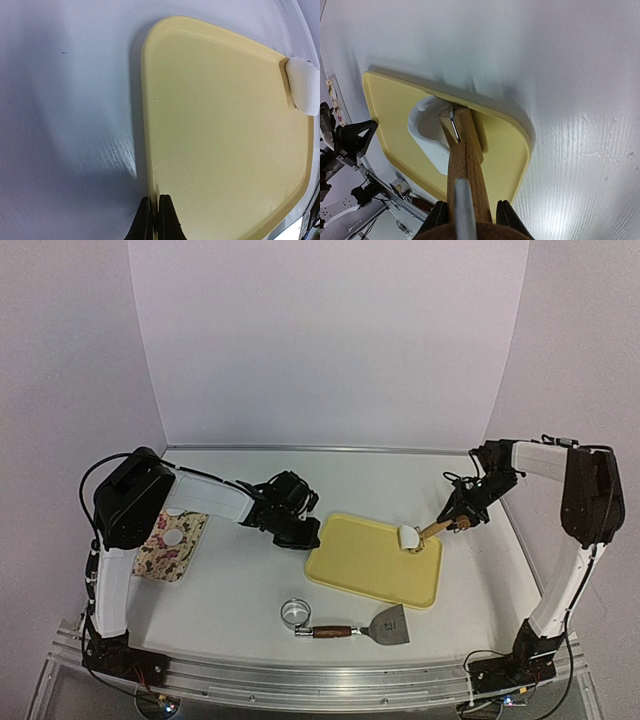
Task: Roll out the dumpling wrappers from the dough
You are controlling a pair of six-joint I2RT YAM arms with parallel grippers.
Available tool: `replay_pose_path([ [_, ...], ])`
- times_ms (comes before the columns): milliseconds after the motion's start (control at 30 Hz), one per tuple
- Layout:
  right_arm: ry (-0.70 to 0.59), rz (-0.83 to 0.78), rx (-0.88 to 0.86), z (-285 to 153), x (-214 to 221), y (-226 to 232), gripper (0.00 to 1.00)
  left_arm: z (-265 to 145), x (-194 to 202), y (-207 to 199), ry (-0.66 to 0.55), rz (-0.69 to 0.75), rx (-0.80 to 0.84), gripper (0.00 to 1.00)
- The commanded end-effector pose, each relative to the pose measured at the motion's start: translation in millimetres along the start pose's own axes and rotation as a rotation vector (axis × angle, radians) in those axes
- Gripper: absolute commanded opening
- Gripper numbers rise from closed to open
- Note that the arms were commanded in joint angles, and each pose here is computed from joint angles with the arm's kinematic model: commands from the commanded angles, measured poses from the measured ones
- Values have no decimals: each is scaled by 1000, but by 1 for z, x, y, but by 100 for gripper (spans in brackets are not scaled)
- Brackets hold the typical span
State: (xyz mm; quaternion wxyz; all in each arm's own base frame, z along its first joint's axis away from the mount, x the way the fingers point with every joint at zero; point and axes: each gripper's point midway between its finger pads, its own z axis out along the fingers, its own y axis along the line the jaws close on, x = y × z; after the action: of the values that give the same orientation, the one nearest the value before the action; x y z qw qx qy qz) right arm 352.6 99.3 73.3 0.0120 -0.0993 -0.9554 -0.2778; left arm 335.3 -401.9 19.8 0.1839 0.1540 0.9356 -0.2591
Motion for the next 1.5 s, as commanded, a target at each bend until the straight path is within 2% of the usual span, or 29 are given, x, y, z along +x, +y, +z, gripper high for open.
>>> replay_pose_path([
  [0, 85, 132, 758, -15, 28, -162, 0, -22, 29, 83, 115, -86, -267, 0],
  [300, 39, 112, 691, -26, 19, -141, 0, -23, 27, 79, 109, -81, -248, 0],
  [533, -47, 41, 413, -37, 0, -78, 0, -18, 22, 68, 105, -71, -199, 0],
  [667, -117, 11, 341, -60, -3, -42, 0, -16, 21, 63, 101, -71, -184, 0],
  [900, -175, -110, 319, -78, 20, 18, 0, -11, 24, 57, 117, -88, -166, 0],
  [1167, -178, -202, 255, -72, 54, 77, 0, -6, 26, 52, 126, -90, -147, 0],
  [1467, -164, -301, 227, -59, 57, 120, 0, -5, 29, 48, 133, -83, -140, 0],
])
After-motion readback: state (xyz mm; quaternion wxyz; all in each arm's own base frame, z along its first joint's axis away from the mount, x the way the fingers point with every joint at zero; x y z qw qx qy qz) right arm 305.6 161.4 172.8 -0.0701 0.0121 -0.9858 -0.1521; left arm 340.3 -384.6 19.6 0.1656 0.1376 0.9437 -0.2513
